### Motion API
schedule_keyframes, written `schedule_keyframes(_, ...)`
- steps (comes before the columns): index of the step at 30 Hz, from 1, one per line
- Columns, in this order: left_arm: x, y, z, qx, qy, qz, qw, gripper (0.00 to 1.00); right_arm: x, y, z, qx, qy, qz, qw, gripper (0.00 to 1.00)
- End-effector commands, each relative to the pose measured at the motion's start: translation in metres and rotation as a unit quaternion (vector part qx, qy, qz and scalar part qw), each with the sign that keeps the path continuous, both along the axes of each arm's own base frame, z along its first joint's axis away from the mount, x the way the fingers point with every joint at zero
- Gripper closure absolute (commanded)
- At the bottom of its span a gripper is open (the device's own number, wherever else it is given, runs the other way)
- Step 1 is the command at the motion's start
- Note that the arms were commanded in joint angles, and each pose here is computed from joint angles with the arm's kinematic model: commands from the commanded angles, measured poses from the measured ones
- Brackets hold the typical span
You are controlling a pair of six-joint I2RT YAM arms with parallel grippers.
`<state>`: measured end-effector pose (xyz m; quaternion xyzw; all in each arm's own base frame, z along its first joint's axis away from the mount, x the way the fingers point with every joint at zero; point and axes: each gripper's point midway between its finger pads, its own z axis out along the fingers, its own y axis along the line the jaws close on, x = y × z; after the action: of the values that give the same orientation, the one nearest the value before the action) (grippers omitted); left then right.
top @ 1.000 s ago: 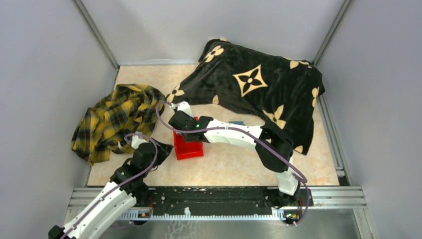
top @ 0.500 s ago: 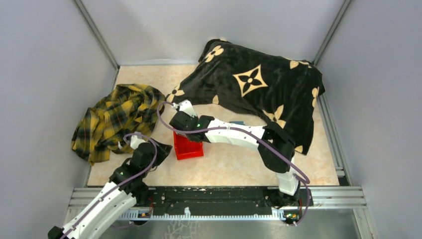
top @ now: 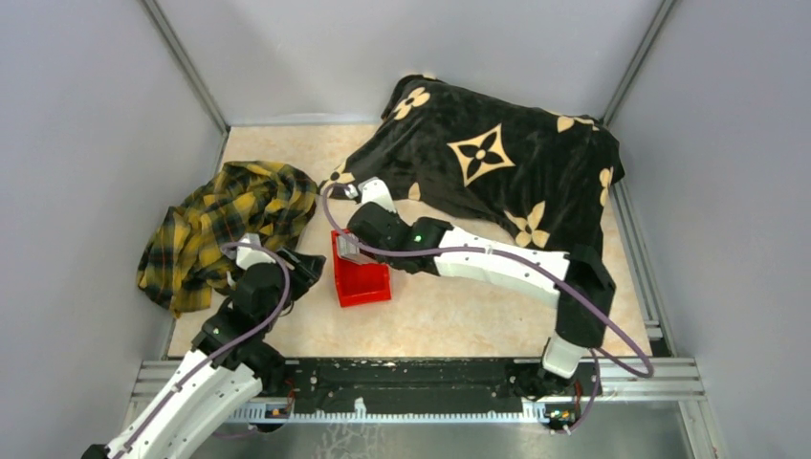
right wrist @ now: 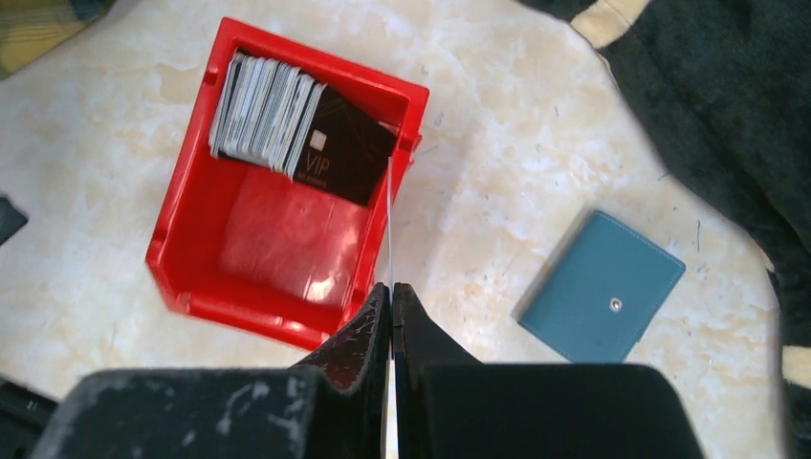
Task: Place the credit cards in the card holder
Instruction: Pick up the credit card from the storage box.
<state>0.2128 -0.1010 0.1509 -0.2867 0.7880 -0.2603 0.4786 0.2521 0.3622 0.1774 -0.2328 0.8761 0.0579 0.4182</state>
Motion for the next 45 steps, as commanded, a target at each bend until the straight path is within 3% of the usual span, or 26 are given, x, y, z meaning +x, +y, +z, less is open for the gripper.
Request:
schedule_keyframes(1, 0.006, -0.018, 0.048, 0.008, -0.087, -0.065, 0.994, 0.33, -0.023, -0.011, 0.046, 0.052, -0.005, 0.047, 0.997, 1.0)
schedule_keyframes(5, 0.001, -0.051, 0.085, -0.005, -0.187, -0.166, 0.968, 0.29, -0.05, -0.025, 0.055, 0.095, 0.024, 0.095, 0.991, 1.0)
schedule_keyframes(10, -0.016, -0.094, 0.102, -0.008, -0.251, -0.299, 0.92, 0.28, -0.082, -0.047, 0.062, 0.16, 0.066, 0.149, 0.974, 1.0)
schedule_keyframes(17, -0.045, -0.137, 0.107, -0.017, -0.294, -0.448, 0.844, 0.29, -0.113, -0.068, 0.069, 0.23, 0.116, 0.201, 0.945, 1.0)
schedule_keyframes(22, -0.065, -0.149, 0.113, -0.028, -0.313, -0.512, 0.799, 0.29, -0.124, -0.079, 0.075, 0.257, 0.131, 0.221, 0.932, 1.0)
schedule_keyframes(28, -0.077, -0.162, 0.104, -0.033, -0.296, -0.569, 0.766, 0.29, -0.129, -0.077, 0.072, 0.277, 0.152, 0.241, 0.918, 1.0)
schedule_keyframes(45, -0.083, -0.189, 0.085, -0.025, -0.253, -0.643, 0.722, 0.35, -0.125, -0.065, 0.053, 0.302, 0.207, 0.275, 0.889, 1.0)
